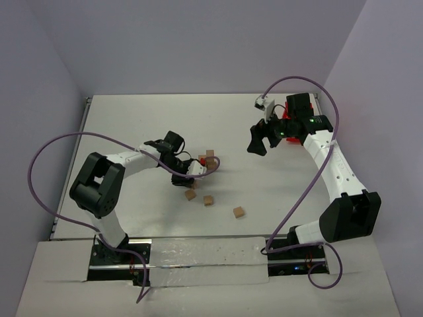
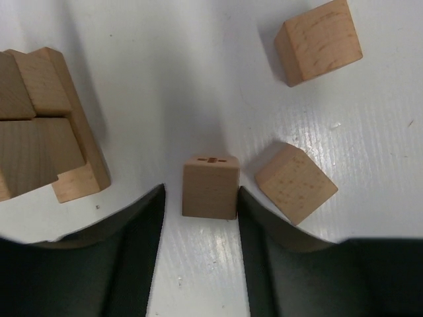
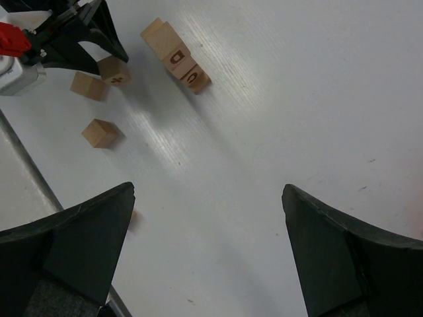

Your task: Build the wood block tower

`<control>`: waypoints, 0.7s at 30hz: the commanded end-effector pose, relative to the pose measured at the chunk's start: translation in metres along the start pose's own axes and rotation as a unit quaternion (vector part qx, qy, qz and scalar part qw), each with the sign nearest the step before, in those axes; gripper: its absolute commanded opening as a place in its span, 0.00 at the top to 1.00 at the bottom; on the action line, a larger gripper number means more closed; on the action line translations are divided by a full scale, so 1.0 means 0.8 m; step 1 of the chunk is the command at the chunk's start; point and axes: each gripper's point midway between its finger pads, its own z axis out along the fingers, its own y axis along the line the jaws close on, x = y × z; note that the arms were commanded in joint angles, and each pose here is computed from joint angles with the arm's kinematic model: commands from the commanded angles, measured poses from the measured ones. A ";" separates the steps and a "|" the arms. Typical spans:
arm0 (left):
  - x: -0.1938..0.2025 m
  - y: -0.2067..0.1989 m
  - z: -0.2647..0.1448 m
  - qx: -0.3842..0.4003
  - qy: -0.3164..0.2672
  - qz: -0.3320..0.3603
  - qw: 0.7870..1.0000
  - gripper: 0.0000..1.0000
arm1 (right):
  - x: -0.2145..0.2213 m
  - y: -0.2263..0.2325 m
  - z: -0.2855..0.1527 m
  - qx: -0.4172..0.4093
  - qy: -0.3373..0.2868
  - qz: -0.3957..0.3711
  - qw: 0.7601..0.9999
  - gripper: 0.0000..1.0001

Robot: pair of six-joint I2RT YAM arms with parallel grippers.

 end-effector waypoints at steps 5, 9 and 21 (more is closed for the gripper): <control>-0.019 0.013 -0.009 -0.016 -0.004 -0.016 1.000 0.76 | 0.000 -0.002 0.003 0.001 -0.017 0.001 1.000 0.00; -0.040 0.018 -0.032 -0.046 -0.015 -0.053 0.997 0.87 | 0.007 0.000 0.005 0.005 -0.021 0.006 1.000 0.00; -0.114 0.054 -0.117 -0.109 -0.031 -0.098 0.989 1.00 | 0.030 -0.004 0.022 0.011 -0.020 0.039 0.999 0.00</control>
